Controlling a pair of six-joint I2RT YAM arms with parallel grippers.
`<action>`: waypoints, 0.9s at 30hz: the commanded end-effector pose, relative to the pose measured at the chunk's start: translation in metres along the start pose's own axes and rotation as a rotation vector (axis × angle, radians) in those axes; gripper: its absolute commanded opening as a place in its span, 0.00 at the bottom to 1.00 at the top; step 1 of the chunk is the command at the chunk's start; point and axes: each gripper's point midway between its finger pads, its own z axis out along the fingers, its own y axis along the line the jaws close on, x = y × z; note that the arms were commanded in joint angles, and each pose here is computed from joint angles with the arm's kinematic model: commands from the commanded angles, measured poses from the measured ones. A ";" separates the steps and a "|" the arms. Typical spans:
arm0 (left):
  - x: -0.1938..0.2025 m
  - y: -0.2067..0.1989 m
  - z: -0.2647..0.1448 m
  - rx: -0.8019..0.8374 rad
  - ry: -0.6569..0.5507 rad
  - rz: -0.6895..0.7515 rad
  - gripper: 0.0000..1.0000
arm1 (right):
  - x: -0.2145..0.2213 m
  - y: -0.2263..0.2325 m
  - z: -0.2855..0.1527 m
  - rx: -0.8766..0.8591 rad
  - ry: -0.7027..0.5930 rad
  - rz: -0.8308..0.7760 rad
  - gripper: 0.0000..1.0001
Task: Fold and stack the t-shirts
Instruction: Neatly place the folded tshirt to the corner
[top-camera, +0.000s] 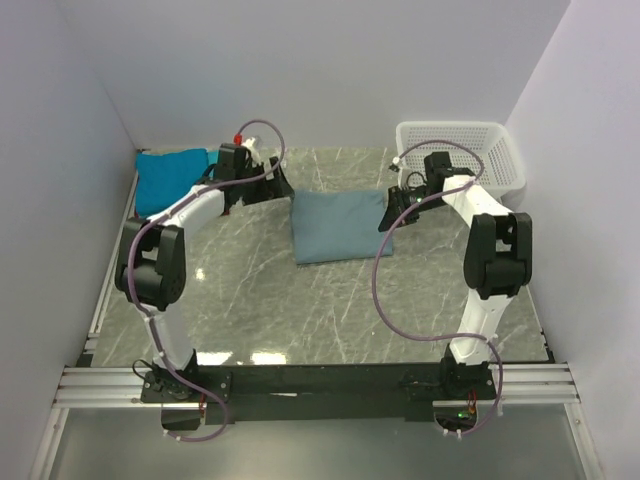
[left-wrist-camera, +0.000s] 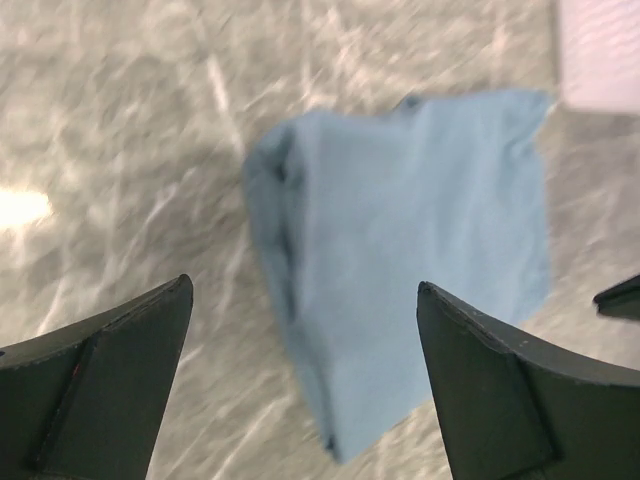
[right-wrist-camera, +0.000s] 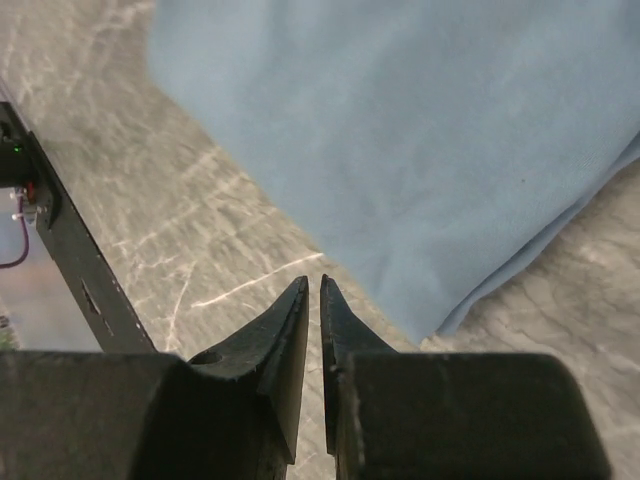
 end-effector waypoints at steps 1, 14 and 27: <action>-0.007 -0.013 0.013 0.058 0.018 -0.067 0.99 | -0.015 0.018 -0.021 -0.027 -0.067 -0.069 0.17; 0.032 0.005 0.081 0.027 0.260 -0.188 0.91 | -0.014 0.016 -0.022 -0.030 -0.070 -0.057 0.18; 0.102 0.006 0.116 -0.050 0.456 -0.219 0.46 | -0.014 0.015 -0.023 -0.033 -0.072 -0.052 0.18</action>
